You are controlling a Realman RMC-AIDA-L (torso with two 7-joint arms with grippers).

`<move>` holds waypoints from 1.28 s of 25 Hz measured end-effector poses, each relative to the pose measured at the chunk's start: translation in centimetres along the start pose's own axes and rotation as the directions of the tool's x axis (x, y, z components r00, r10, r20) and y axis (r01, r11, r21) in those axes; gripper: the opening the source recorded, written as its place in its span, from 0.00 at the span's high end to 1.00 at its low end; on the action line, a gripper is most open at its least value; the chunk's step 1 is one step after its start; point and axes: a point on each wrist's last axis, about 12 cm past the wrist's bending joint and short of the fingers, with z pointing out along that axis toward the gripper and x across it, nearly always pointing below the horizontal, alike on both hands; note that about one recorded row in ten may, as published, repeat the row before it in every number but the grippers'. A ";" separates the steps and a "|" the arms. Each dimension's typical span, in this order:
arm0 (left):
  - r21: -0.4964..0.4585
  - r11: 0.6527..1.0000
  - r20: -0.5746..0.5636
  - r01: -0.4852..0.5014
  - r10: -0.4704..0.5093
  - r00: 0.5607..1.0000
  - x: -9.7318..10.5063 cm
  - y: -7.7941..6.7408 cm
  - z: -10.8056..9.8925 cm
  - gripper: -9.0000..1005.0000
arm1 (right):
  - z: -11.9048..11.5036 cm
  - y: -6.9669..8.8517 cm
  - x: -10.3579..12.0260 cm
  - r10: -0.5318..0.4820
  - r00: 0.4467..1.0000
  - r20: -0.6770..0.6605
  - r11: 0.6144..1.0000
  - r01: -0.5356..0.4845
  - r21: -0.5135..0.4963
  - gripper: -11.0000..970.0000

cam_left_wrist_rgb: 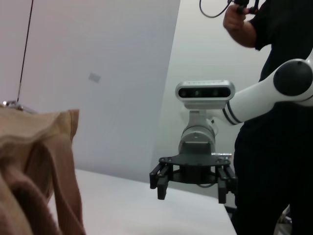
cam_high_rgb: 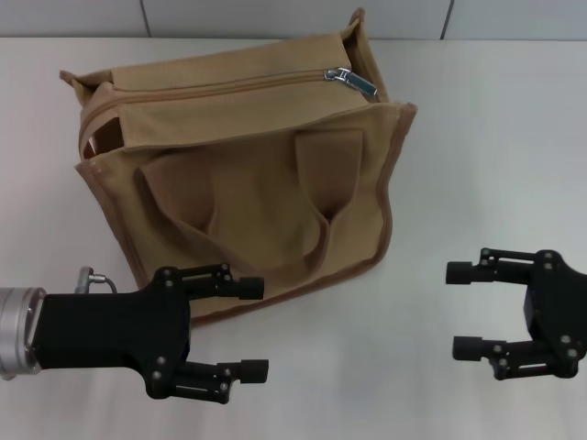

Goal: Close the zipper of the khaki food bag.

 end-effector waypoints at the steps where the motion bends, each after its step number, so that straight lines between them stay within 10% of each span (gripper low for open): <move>1: -0.005 1.000 -0.015 -0.004 0.004 1.000 0.2 0.0 0.1 0.16 | 0.2 0.0 0.1 -0.002 1.000 -0.002 1.000 0.002 0.000 0.18; 32: -0.007 1.000 -0.040 -0.003 0.003 0.999 0.5 0.2 0.4 0.16 | 2.3 0.9 2.0 -0.015 1.000 -0.018 1.000 0.015 -0.010 0.18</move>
